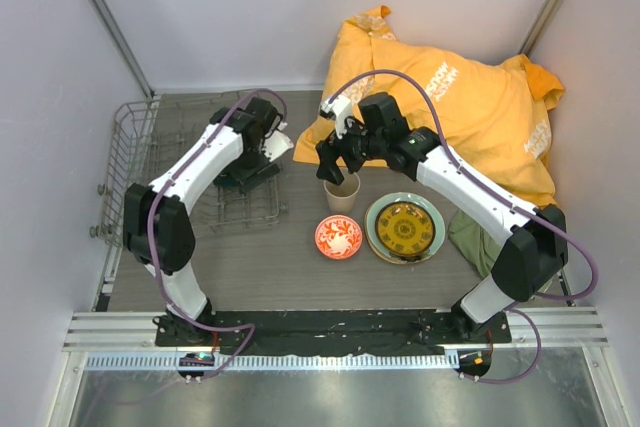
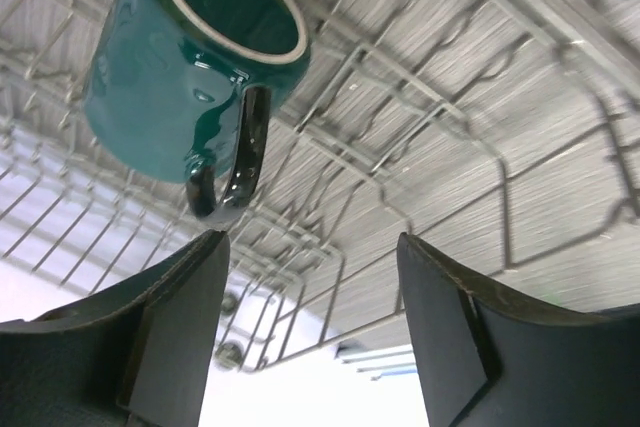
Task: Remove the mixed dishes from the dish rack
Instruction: Place the cup on the dish rack, then pick up the cup from the dish rack.
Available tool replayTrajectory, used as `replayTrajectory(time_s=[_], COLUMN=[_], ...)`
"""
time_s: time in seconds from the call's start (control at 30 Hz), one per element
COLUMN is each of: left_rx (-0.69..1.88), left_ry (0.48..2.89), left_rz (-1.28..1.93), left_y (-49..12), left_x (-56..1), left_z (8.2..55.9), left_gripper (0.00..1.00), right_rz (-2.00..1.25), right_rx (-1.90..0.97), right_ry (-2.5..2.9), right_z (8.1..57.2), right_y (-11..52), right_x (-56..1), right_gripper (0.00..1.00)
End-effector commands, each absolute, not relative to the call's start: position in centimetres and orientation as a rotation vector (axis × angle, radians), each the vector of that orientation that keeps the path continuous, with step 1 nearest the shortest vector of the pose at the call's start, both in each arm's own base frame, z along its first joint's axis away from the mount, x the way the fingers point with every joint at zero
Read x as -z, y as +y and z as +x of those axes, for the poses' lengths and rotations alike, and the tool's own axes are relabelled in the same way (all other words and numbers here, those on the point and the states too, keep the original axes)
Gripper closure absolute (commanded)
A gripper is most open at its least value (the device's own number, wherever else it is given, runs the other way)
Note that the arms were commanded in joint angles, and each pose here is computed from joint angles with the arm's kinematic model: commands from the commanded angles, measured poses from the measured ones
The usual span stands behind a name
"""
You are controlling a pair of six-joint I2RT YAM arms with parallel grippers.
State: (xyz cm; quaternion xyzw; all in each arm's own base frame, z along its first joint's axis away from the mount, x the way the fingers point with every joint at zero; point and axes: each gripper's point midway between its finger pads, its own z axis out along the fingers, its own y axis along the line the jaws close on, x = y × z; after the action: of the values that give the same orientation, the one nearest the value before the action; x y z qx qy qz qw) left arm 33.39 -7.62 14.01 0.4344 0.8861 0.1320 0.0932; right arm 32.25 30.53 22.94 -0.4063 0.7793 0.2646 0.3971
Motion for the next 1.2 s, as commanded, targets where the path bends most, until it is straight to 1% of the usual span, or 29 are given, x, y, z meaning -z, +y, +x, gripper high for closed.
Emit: replayTrajectory(time_s=[0.0, 0.03, 0.13, 0.17, 0.2, 0.27, 0.3, 0.37, 0.4, 0.53, 0.6, 0.63, 0.9, 1.17], left_rx=[-0.182, -0.100, 0.024, 0.109, 0.135, 0.230, 0.246, 0.338, 0.365, 0.562, 0.653, 0.682, 0.847, 0.837], left_ry=[2.563, 2.545, 2.533, 2.513, 2.516, 2.479, 2.482, 2.456, 2.452, 2.456, 2.459, 2.474, 2.453, 2.465], left_rz=[1.125, 1.093, 0.944, 0.918, 0.847, 0.790, 0.723, 0.682, 0.621, 0.526, 0.478, 0.429, 0.240, 0.155], left_y=[-8.1, -8.6, -7.3, -7.7, -6.5, -6.3, -5.1, -5.1, -3.8, -3.5, -3.5, -3.5, -2.7, -1.9], left_x=[-17.2, -17.8, -18.9, -19.3, -19.6, -20.0, -20.1, -20.2, -20.4, -20.2, -19.7, -19.4, -17.8, -16.1], left_z=[34.4, 34.6, 35.7, 35.7, 36.0, 36.5, 36.8, 37.2, 37.6, 38.1, 38.6, 38.7, 40.9, 41.6], left_gripper=[0.27, 0.27, 0.25, 0.25, 0.25, 0.25, 0.25, 0.24, 0.23, 0.23, 0.23, 0.25, 0.27, 0.28], right_rz=[-1.042, -1.042, -1.043, -1.046, -1.046, -1.045, -1.046, -1.046, -1.045, -1.045, -1.047, -1.047, -1.052, -1.054], right_rx=[-0.676, -0.676, -0.676, -0.674, -0.674, -0.676, -0.676, -0.683, -0.684, -0.686, -0.685, -0.685, -0.681, -0.687], right_ry=[1.923, 1.923, 1.927, 1.925, 1.923, 1.925, 1.927, 1.929, 1.931, 1.937, 1.936, 1.937, 1.942, 1.947], right_z=[31.8, 31.8, 31.7, 31.7, 31.8, 31.7, 31.8, 31.8, 31.8, 31.9, 31.9, 31.9, 31.8, 31.7], right_y=[30.7, 30.7, 30.6, 30.6, 30.6, 30.7, 30.7, 30.8, 30.8, 31.0, 31.0, 30.9, 30.8, 30.9], right_x=[-24.1, -24.1, -24.0, -24.0, -24.0, -24.0, -23.9, -23.8, -23.8, -23.6, -23.6, -23.5, -23.3, -23.1], right_gripper=[0.14, 0.14, 0.14, 0.14, 0.14, 0.14, 0.14, 0.14, 0.14, 0.14, 0.14, 0.14, 0.14, 0.14])
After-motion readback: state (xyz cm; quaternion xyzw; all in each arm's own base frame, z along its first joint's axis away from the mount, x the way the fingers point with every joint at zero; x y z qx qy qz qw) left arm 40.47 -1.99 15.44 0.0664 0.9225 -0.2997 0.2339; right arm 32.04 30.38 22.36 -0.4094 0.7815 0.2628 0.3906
